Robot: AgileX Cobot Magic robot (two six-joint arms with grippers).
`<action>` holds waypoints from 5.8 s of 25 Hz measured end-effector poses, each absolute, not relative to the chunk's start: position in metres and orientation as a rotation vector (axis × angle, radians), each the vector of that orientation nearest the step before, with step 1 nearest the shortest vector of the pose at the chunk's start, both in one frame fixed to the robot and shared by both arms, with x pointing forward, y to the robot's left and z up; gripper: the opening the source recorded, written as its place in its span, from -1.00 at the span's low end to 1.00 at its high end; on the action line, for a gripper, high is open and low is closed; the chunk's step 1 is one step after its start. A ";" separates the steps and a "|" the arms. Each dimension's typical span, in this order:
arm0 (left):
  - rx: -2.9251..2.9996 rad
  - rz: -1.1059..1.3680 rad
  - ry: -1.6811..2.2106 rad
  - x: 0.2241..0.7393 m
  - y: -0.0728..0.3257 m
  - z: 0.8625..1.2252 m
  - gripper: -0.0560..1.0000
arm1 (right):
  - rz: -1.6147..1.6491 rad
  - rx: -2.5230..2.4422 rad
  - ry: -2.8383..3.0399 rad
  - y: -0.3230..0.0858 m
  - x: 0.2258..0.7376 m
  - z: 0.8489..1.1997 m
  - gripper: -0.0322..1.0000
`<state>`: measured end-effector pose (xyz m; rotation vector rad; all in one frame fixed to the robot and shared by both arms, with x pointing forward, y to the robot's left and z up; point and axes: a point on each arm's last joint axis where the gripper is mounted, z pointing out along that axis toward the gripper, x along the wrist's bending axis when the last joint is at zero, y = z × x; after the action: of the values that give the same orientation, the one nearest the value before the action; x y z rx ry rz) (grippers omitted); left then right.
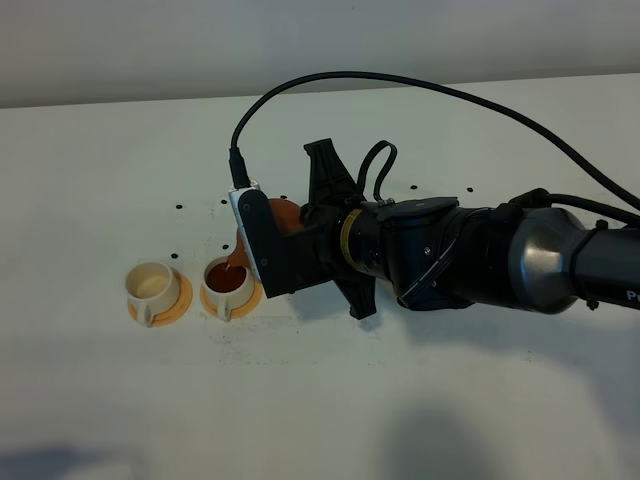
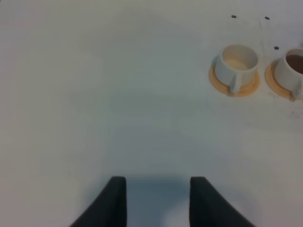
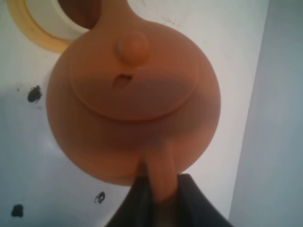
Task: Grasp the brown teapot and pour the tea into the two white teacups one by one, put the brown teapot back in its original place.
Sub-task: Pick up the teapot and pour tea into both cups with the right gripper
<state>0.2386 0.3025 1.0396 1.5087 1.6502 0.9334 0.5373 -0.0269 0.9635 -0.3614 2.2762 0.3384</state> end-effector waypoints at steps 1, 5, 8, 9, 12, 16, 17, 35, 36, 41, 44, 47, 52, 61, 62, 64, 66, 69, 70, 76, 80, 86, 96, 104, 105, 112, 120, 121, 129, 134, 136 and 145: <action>1.509 0.933 1.650 0.239 0.302 1.040 -0.28 | 0.337 -0.364 2.275 -0.027 0.537 0.963 -0.72; 1.509 0.933 1.650 0.239 0.302 1.040 -0.28 | 0.335 -0.370 2.272 -0.027 0.537 0.964 -0.72; 1.509 0.933 1.650 0.239 0.302 1.040 -0.28 | 0.329 -0.384 2.266 -0.027 0.538 0.964 -0.72; 1.509 0.933 1.650 0.239 0.302 1.040 -0.28 | 0.329 -0.384 2.266 -0.027 0.538 0.964 -0.72; 1.509 0.933 1.650 0.239 0.302 1.040 -0.28 | 0.329 -0.384 2.266 -0.027 0.538 0.964 -0.72; 1.509 0.933 1.650 0.239 0.302 1.040 -0.28 | 0.330 -0.384 2.266 -0.027 0.538 0.964 -0.72; 1.509 0.933 1.650 0.239 0.302 1.040 -0.28 | 0.330 -0.384 2.266 -0.027 0.538 0.964 -0.72; 1.508 0.933 1.651 0.239 0.302 1.040 -0.28 | 0.384 -0.275 2.316 -0.027 0.536 0.962 -0.72; 1.508 0.933 1.651 0.239 0.302 1.040 -0.28 | 0.393 -0.253 2.325 -0.027 0.535 0.962 -0.72; 1.508 0.933 1.651 0.239 0.302 1.040 -0.28 | 0.430 -0.171 2.358 -0.027 0.534 0.961 -0.72; 1.509 0.934 1.650 0.239 0.302 1.040 -0.28 | 0.447 -0.133 2.369 -0.026 0.534 0.961 -0.72; 1.509 0.934 1.650 0.239 0.302 1.040 -0.28 | 0.481 -0.075 2.369 -0.023 0.537 0.967 -0.72; 1.509 0.934 1.650 0.239 0.302 1.040 -0.28 | 0.552 0.051 2.366 -0.017 0.542 0.980 -0.72; 1.509 0.934 1.650 0.239 0.302 1.040 -0.28 | 0.706 0.421 2.400 -0.021 0.553 0.993 -0.72; 1.509 0.934 1.650 0.239 0.302 1.040 -0.28 | 0.713 0.467 2.404 -0.024 0.555 0.992 -0.72; 1.509 0.934 1.650 0.239 0.302 1.040 -0.28 | 0.733 0.553 2.407 -0.030 0.560 0.991 -0.72; 1.509 0.934 1.650 0.239 0.302 1.040 -0.28 | 0.754 0.636 2.407 -0.035 0.564 0.991 -0.72; 1.509 0.934 1.650 0.239 0.302 1.040 -0.28 | 0.788 0.756 2.410 -0.040 0.567 0.990 -0.72; 1.509 0.934 1.650 0.239 0.302 1.040 -0.28 | 0.796 0.785 2.408 -0.041 0.568 0.990 -0.72; 1.509 0.934 1.650 0.239 0.302 1.040 -0.28 | 0.866 0.918 2.397 -0.042 0.569 0.989 -0.72; 1.509 0.934 1.650 0.239 0.302 1.040 -0.28 | 0.912 0.989 2.391 -0.038 0.571 0.982 -0.72; 1.509 0.934 1.650 0.239 0.302 1.040 -0.28 | 1.008 1.006 2.336 -0.033 0.576 0.980 -0.72; 1.509 0.934 1.650 0.239 0.302 1.040 -0.28 | 1.085 1.023 2.282 -0.038 0.573 0.968 -0.72; 1.508 0.933 1.651 0.239 0.302 1.040 -0.28 | 1.107 1.063 2.253 -0.047 0.568 0.950 -0.72; 1.508 0.933 1.651 0.239 0.302 1.040 -0.28 | 1.102 1.066 2.255 -0.048 0.568 0.947 -0.72; 1.509 0.933 1.650 0.239 0.302 1.040 -0.28 | 1.038 1.091 2.305 -0.047 0.570 0.920 -0.72; 1.509 0.933 1.650 0.239 0.302 1.040 -0.28 | 1.036 1.092 2.306 -0.047 0.570 0.918 -0.72; 1.509 0.933 1.650 0.239 0.302 1.040 -0.28 | 1.037 1.092 2.306 -0.047 0.570 0.917 -0.72; 1.509 0.933 1.650 0.239 0.302 1.040 -0.28 | 1.017 1.109 2.320 -0.047 0.571 0.905 -0.72; 1.509 0.933 1.650 0.239 0.302 1.040 -0.28 | 0.993 1.119 2.338 -0.047 0.571 0.895 -0.72; 1.509 0.933 1.650 0.239 0.302 1.040 -0.28 | 0.989 1.122 2.341 -0.047 0.571 0.894 -0.72; 1.509 0.933 1.650 0.239 0.302 1.040 -0.28 | 0.997 1.115 2.335 -0.047 0.571 0.897 -0.72</action>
<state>0.2386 0.3025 1.0396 1.5089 1.6501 0.9335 0.5712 -0.0465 0.8967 1.1150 2.3353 0.9972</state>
